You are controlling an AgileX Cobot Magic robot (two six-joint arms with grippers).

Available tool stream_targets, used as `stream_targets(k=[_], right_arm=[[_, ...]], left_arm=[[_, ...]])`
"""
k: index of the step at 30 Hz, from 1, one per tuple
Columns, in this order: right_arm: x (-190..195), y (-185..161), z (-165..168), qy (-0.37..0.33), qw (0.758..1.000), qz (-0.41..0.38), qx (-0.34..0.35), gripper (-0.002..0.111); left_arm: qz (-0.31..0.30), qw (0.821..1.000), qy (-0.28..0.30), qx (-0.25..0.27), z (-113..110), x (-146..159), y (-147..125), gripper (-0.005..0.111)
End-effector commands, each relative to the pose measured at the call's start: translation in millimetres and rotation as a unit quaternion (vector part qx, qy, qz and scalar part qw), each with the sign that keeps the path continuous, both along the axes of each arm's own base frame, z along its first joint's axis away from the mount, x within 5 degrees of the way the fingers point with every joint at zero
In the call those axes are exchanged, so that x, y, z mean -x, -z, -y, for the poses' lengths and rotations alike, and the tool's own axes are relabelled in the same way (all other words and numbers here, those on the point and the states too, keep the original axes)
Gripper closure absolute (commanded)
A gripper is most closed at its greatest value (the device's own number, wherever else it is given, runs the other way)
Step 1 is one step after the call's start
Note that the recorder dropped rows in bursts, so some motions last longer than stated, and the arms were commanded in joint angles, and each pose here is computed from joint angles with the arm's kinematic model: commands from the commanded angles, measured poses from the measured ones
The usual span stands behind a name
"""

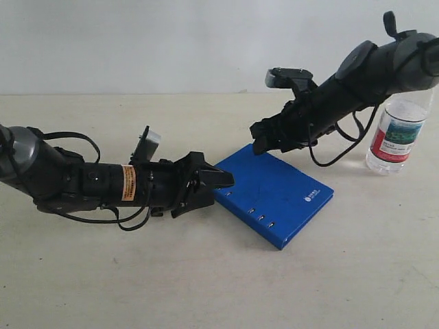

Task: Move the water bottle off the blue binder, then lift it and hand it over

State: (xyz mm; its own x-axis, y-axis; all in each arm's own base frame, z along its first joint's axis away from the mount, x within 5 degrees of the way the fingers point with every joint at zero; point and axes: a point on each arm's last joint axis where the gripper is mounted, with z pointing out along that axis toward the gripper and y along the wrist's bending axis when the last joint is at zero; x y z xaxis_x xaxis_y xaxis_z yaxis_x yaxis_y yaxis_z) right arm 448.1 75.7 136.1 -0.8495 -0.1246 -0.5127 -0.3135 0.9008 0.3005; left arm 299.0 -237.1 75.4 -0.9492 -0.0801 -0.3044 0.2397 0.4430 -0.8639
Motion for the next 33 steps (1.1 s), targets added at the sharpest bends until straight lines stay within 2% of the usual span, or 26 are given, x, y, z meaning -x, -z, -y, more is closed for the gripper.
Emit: stream_targets(k=[1,6,10,13,16,18,21,23,25,27,29,33], right_arm=[[1,3,22,0.015,0.999,-0.029,0.011,0.050],[10,7,34,0.002,0.996,-0.088,-0.009,0.050],[26,7,30,-0.073,0.985,-0.151,-0.033,0.050],[44,-1,17,-0.164,0.958,-0.211,-0.103,0.050],[40,-10,8,-0.172,0.956,-0.171,-0.166,0.050],[37,-15,7,-0.167,0.956,-0.162,-0.178,0.050],[38,-13,9,-0.163,0.957,-0.173,-0.168,0.050],[41,-7,15,-0.169,0.958,-0.194,-0.126,0.050],[41,3,24,-0.123,0.964,-0.225,-0.071,0.050],[38,8,27,-0.101,0.969,-0.218,-0.050,0.051],[39,8,26,-0.116,0.968,-0.216,-0.053,0.057],[43,1,17,-0.167,0.958,-0.207,-0.108,0.088]], left_arm=[[-0.001,1.000,0.004,-0.003,1,1,1,0.045],[-0.002,1.000,-0.006,-0.028,-2,0,5,0.045],[-0.002,0.999,-0.007,-0.041,-3,0,7,0.045],[-0.001,0.999,-0.005,-0.042,-3,0,7,0.045],[0.000,0.999,0.002,-0.037,-2,1,6,0.045],[0.004,0.999,0.016,-0.037,-1,3,6,0.045],[0.010,0.998,0.038,-0.048,-2,6,8,0.045],[0.010,0.998,0.038,-0.047,-2,6,7,0.045],[0.010,0.998,0.039,-0.046,-2,6,7,0.045],[0.010,0.998,0.040,-0.043,-1,6,7,0.045],[0.010,0.998,0.043,-0.036,-1,7,6,0.045],[0.009,0.999,0.043,-0.024,0,7,4,0.045]])
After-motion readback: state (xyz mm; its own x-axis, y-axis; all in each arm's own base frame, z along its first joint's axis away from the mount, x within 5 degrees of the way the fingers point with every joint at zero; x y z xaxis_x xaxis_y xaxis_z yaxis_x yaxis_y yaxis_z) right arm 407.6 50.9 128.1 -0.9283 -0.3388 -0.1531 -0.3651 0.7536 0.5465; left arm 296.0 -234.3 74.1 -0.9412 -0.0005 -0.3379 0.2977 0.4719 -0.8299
